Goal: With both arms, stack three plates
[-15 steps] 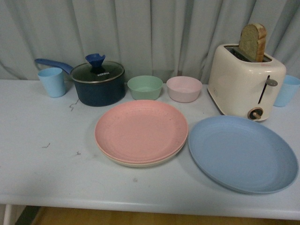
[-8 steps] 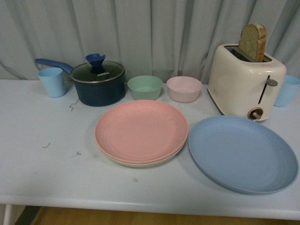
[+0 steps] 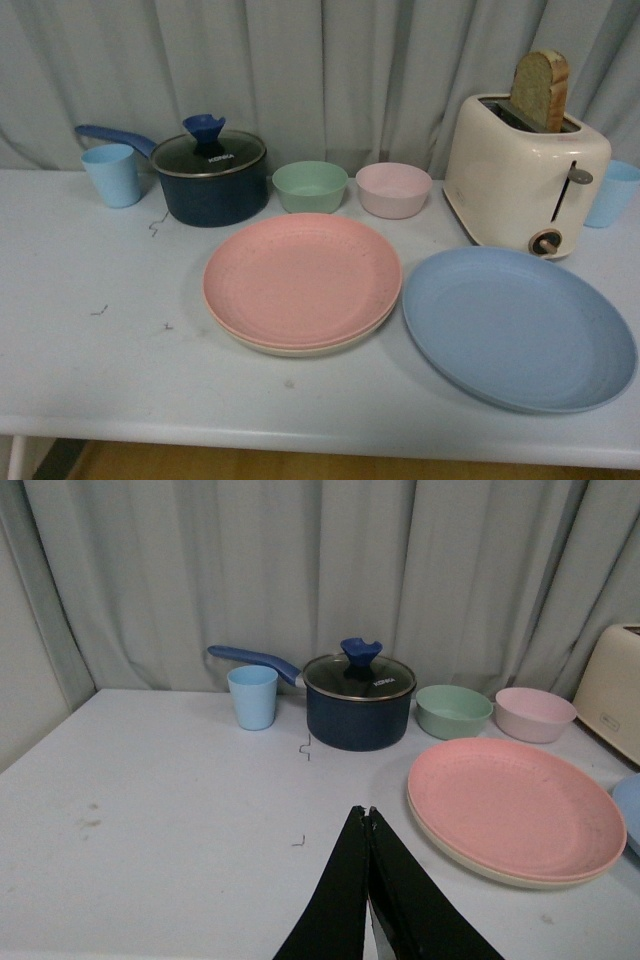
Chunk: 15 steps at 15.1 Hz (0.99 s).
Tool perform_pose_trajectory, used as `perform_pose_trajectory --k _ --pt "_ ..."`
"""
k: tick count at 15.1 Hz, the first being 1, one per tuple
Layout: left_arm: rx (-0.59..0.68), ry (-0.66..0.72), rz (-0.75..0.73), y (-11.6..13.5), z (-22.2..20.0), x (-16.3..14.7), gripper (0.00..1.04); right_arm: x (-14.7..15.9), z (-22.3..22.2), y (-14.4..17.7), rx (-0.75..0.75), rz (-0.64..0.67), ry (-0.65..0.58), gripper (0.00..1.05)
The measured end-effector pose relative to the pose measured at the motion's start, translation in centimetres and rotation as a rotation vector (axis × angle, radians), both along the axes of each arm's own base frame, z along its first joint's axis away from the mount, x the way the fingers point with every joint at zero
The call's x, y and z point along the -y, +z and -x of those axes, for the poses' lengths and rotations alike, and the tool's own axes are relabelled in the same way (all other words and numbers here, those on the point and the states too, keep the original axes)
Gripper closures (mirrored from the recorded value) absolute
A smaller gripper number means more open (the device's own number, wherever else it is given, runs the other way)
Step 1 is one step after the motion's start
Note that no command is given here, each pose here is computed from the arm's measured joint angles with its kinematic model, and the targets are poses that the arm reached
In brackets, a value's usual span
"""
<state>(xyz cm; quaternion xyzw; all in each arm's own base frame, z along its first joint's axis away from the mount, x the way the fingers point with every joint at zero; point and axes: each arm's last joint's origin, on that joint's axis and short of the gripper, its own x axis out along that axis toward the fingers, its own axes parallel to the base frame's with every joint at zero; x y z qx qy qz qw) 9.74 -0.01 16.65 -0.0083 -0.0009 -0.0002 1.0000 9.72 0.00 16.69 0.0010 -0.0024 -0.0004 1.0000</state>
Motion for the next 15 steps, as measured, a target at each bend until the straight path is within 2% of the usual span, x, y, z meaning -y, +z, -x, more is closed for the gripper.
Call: perform_pose_trajectory --k 8,13,14,15 --pt "0.000 0.000 0.000 0.0 0.0 0.0 0.07 0.0 0.0 0.0 0.000 0.000 0.000 0.06" --pt "0.000 0.000 -0.001 0.0 0.0 0.0 0.07 0.0 0.0 0.0 0.000 0.000 0.001 0.06" --pt "-0.001 0.001 -0.002 0.0 0.0 0.0 0.07 0.4 -0.5 0.8 0.065 -0.021 0.139 0.06" --pt "0.001 -0.002 -0.002 0.0 0.0 0.0 0.07 1.5 -1.4 1.3 0.061 -0.049 0.224 0.06"
